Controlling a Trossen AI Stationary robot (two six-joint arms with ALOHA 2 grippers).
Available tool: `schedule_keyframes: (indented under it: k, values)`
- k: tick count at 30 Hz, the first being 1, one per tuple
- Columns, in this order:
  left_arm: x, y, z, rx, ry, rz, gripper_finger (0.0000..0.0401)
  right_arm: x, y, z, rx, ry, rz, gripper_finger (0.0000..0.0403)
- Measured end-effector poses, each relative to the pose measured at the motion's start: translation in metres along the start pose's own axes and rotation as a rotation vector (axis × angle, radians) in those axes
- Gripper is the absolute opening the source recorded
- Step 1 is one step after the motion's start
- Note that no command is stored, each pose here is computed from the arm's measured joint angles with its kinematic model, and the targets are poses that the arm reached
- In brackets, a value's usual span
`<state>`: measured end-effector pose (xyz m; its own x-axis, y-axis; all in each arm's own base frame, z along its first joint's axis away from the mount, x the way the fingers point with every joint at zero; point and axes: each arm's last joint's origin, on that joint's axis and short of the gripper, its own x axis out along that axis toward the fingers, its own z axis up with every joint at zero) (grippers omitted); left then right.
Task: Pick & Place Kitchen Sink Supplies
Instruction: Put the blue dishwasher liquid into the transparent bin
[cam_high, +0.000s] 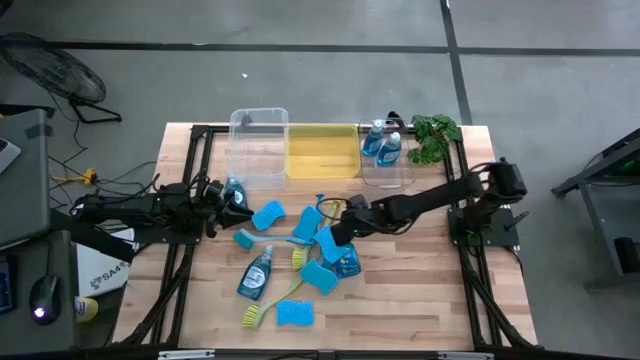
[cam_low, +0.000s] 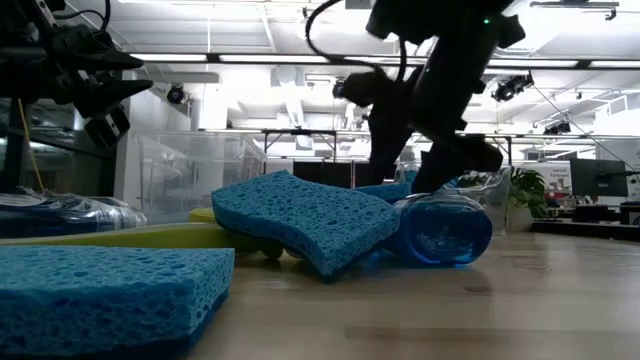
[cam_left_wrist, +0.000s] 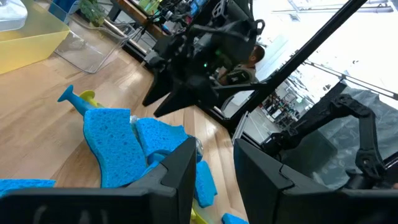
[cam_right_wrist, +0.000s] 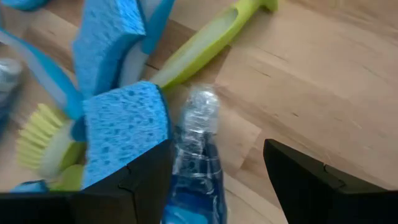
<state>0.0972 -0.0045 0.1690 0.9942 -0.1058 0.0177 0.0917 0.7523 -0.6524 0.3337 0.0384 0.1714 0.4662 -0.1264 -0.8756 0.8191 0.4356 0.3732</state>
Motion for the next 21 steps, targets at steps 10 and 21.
schedule_keyframes:
  k: [10, 21]
  values:
    - [0.000, 0.000, 0.000, 0.000, 0.000, 0.000, 0.0105, 0.014, 0.013, 0.002, -0.036, 0.030, -0.043, 0.0244]
    - [0.000, 0.000, 0.000, 0.000, 0.000, 0.000, 0.0105, 0.029, 0.022, 0.003, -0.041, 0.074, -0.044, 0.0244]
